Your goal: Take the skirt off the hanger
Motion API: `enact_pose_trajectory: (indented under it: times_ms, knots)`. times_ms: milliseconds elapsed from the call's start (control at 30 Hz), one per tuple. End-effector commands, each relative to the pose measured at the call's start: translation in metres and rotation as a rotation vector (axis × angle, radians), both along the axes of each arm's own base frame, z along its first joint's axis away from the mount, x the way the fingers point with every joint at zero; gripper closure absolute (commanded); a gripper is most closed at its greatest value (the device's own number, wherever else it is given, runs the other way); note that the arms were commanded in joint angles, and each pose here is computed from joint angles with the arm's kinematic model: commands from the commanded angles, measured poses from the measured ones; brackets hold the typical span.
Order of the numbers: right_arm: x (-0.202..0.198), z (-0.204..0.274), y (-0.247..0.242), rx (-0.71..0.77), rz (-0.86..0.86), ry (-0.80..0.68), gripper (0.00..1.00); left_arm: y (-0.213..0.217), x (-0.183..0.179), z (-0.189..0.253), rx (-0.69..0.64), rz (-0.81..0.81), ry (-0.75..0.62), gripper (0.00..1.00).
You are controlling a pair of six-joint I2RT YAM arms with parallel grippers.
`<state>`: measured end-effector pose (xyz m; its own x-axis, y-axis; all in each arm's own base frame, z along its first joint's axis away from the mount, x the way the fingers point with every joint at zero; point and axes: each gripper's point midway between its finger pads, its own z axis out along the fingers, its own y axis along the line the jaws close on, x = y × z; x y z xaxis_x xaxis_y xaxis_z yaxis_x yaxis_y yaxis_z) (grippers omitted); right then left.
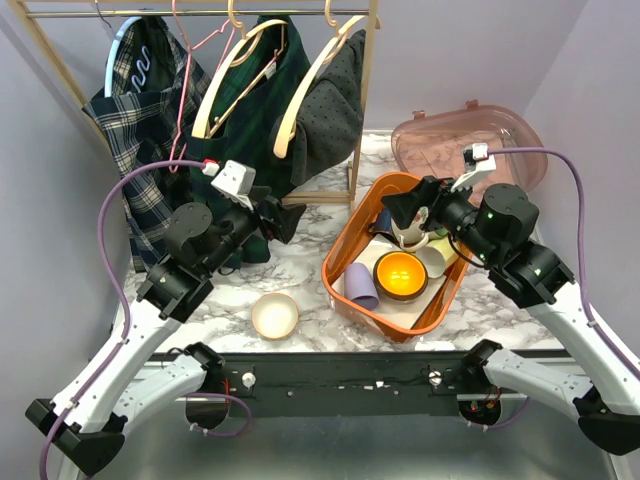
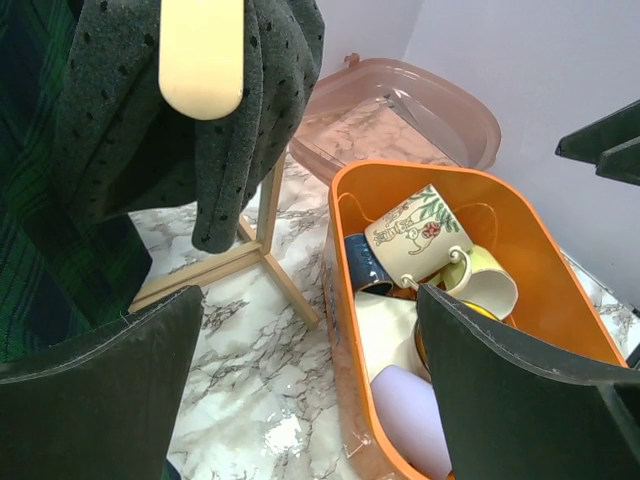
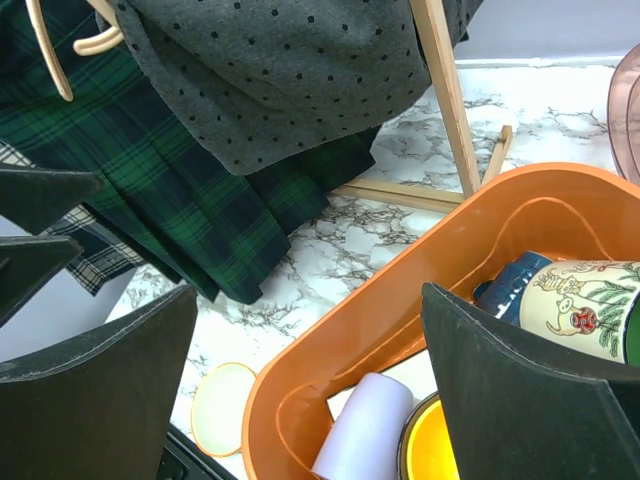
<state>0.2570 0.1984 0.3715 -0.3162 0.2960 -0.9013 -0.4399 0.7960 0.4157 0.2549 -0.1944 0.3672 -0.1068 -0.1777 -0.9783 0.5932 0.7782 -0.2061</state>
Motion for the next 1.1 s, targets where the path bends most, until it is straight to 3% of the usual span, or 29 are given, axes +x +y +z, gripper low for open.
enact_pose_trajectory:
  times_ms: [0,167,333,467,500,567,767,900,1067]
  knots:
    - [-0.004,0.01,-0.006,0.017,-0.013,-0.014,0.0,0.005,-0.001,0.011,-0.022,0.021,-0.04,0.01]
    - [-0.006,0.014,-0.013,-0.001,-0.027,-0.033,0.0,0.007,-0.006,0.033,-0.003,0.008,-0.094,0.01]
    - [-0.007,0.007,-0.027,-0.035,-0.095,0.015,0.0,0.029,0.024,0.085,0.095,0.192,-0.113,0.07]
    - [-0.026,0.008,-0.013,-0.056,0.064,-0.069,0.04,0.03,0.051,0.124,0.144,0.27,-0.132,0.14]
    - [-0.033,0.006,-0.013,-0.045,0.089,-0.091,0.05,0.021,0.067,0.119,0.174,0.269,-0.109,0.16]
    - [-0.051,0.016,-0.001,-0.012,0.206,-0.158,0.09,0.008,0.066,0.145,0.164,0.2,-0.155,0.21]
    - [-0.071,0.025,-0.006,0.006,0.257,-0.231,0.18,-0.019,0.103,0.159,0.271,0.158,-0.149,0.34]
    - [-0.075,0.022,-0.01,-0.003,0.257,-0.24,0.18,-0.016,0.126,0.162,0.309,0.235,-0.166,0.37]
    - [-0.077,0.019,-0.011,-0.009,0.258,-0.239,0.18,-0.024,0.133,0.161,0.323,0.215,-0.195,0.37]
